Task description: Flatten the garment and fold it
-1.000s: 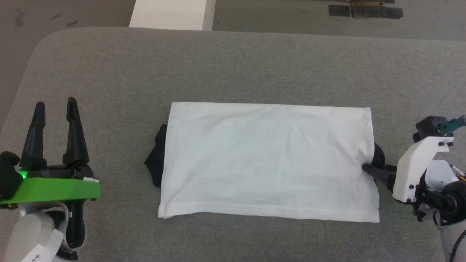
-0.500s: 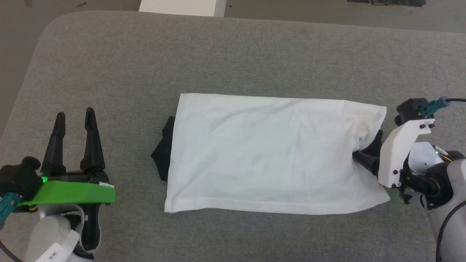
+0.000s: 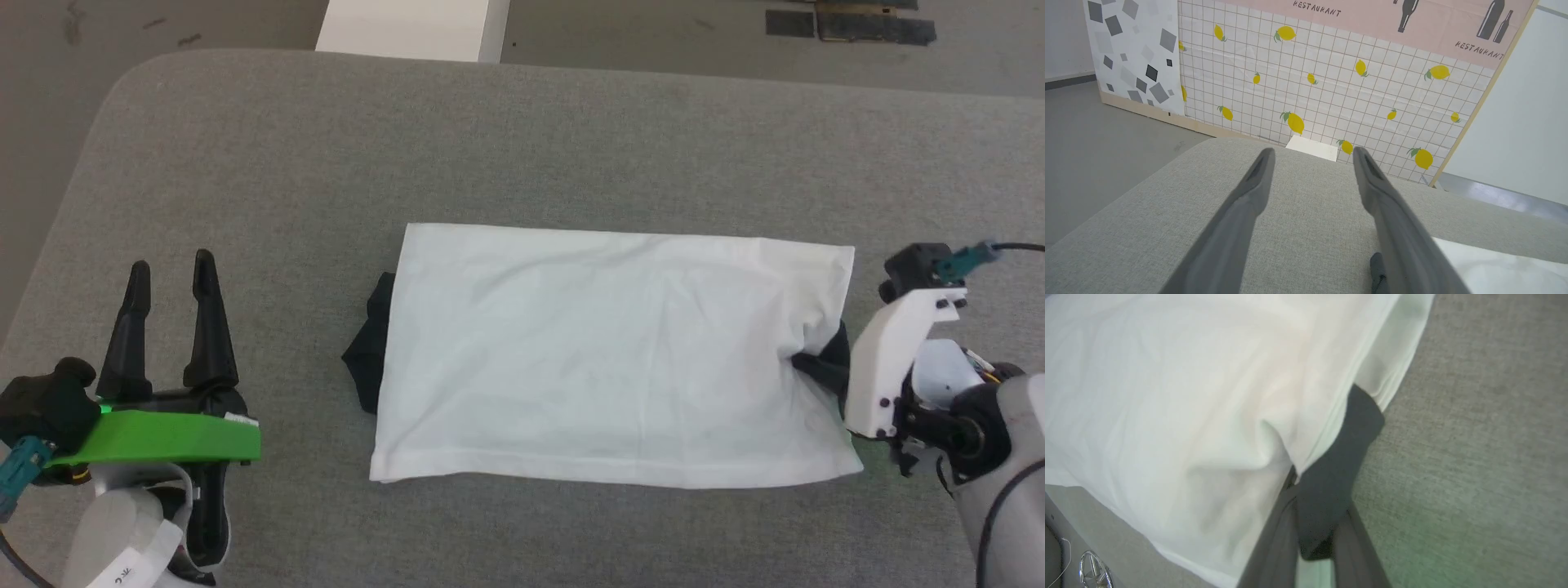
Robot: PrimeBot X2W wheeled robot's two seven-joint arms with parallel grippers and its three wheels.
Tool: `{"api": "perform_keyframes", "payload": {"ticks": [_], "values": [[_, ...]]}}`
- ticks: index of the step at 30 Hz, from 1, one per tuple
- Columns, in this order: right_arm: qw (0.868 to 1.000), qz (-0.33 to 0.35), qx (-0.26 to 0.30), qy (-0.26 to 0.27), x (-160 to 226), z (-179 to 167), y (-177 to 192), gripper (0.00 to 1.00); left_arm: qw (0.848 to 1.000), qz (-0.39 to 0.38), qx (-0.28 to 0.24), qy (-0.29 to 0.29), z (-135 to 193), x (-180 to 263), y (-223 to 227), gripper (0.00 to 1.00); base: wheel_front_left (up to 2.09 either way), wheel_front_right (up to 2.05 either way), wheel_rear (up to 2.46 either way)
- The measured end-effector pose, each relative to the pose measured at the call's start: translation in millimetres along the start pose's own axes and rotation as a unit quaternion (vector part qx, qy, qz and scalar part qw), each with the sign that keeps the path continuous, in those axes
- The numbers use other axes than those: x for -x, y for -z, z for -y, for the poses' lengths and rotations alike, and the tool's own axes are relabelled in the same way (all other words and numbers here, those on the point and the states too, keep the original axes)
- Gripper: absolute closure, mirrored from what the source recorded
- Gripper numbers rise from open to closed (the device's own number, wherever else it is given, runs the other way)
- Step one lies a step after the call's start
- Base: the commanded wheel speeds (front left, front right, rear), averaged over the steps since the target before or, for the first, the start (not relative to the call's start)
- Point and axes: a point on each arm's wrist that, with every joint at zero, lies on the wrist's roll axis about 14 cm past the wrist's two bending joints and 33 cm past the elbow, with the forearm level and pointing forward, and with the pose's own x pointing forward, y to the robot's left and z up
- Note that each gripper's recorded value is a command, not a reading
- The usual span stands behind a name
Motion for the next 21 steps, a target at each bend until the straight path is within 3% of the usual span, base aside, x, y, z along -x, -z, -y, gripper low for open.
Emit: {"api": "perform_keyframes", "payload": {"ticks": [6, 14, 21], "values": [[0.997, 0.015, -0.031, 0.068, 28.1, 50.5, 4.4, 1.00, 1.000, 0.004, 0.005, 0.010, 6.9, 2.9, -3.4, 0.00, 0.00, 0.00, 0.00], [0.978, 0.026, -0.058, 0.200, 72.1, 126.7, 4.0, 1.00, 1.000, -0.001, 0.007, 0.018, 12.4, 4.6, -0.9, 0.00, 0.00, 0.00, 0.00], [0.977, 0.043, -0.041, 0.207, 81.9, 112.1, -9.5, 1.00, 1.000, -0.003, 0.008, 0.018, 11.6, 8.6, -1.0, 0.00, 0.00, 0.00, 0.00]]}}
